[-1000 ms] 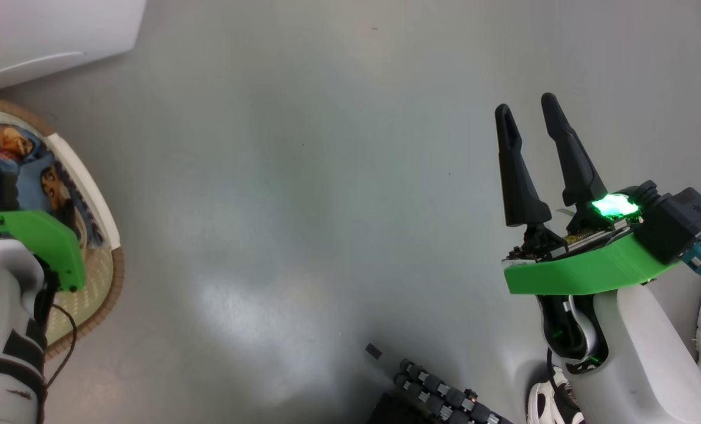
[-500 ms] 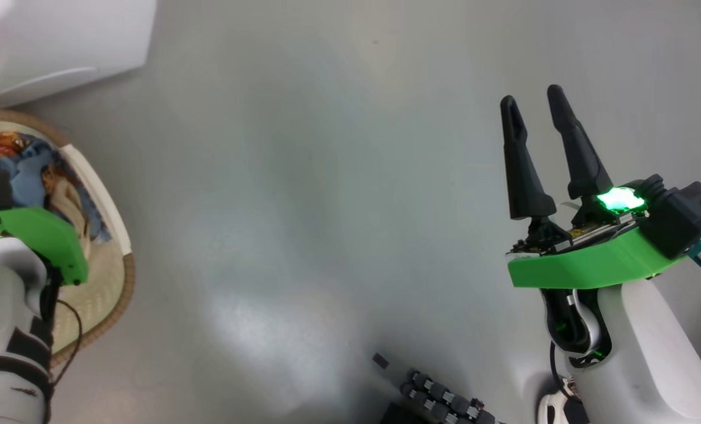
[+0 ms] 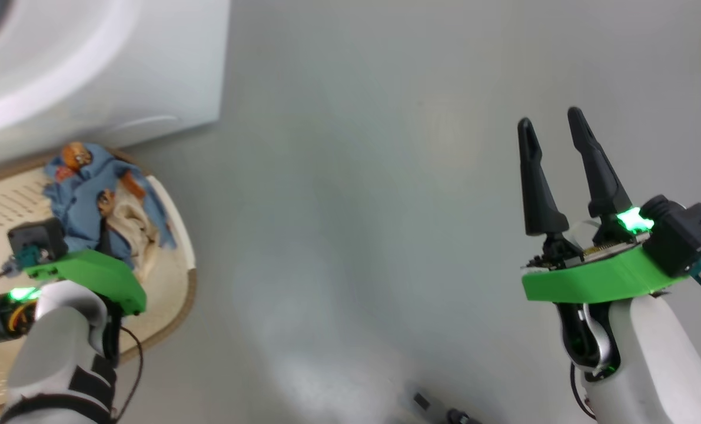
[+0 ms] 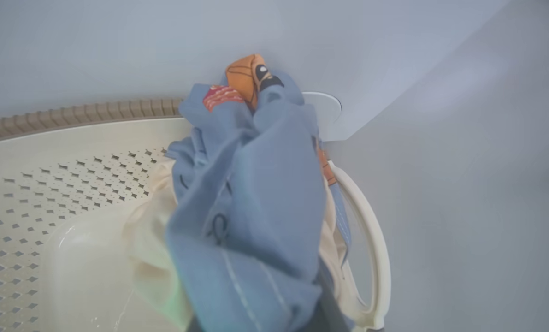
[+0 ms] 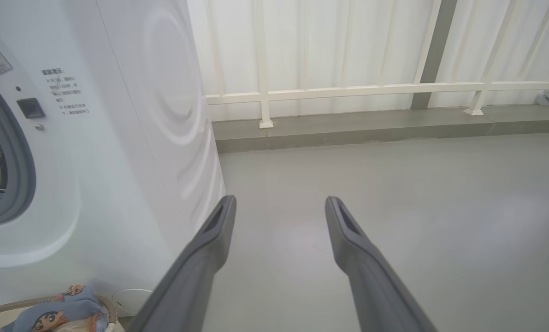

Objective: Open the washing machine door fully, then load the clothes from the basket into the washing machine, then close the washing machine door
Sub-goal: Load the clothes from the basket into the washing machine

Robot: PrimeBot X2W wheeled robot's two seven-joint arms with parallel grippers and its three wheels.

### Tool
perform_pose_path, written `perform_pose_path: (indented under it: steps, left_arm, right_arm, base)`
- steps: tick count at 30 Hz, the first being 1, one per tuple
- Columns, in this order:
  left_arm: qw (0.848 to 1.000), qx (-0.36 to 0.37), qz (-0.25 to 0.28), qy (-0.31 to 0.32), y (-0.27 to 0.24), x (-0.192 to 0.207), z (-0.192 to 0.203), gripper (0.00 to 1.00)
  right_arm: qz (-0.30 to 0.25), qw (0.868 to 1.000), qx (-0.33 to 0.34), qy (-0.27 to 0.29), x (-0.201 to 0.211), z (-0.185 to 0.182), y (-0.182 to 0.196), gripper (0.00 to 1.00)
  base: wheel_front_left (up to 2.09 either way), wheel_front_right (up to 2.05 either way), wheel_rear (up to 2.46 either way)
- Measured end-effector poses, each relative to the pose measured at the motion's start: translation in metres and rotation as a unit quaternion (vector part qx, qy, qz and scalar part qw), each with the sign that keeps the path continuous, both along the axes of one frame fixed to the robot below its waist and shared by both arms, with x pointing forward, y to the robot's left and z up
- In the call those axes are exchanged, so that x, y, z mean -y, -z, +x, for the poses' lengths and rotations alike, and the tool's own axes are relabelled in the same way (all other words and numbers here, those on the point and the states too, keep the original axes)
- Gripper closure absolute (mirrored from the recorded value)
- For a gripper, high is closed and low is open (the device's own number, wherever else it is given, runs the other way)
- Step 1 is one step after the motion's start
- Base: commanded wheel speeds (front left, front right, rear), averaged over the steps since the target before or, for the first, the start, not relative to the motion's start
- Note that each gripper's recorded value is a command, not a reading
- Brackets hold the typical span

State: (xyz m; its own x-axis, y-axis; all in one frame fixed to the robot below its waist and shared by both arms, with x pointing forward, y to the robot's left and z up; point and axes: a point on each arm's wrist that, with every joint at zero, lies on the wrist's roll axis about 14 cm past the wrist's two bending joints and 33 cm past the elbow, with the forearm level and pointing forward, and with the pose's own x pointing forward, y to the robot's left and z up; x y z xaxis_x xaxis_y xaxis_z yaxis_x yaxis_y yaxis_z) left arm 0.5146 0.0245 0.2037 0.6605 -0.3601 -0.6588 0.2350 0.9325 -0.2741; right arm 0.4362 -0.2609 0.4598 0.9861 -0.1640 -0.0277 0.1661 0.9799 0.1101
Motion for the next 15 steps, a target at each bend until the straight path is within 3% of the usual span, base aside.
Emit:
perform_pose_path:
  steps: [7,15]
  left_arm:
    - [0.994,0.099,-0.030,-0.035,-0.072,-0.014,0.010,1.00]
    - [0.981,0.175,-0.034,-0.074,-0.131,-0.047,-0.006,1.00]
  right_arm:
    - [-0.003,1.000,0.018,-0.009,-0.002,-0.015,-0.018,0.00]
    - [0.001,0.999,0.029,-0.026,-0.012,-0.033,-0.029,0.00]
  base:
    - [0.00,0.00,0.00]
    - [0.00,0.00,0.00]
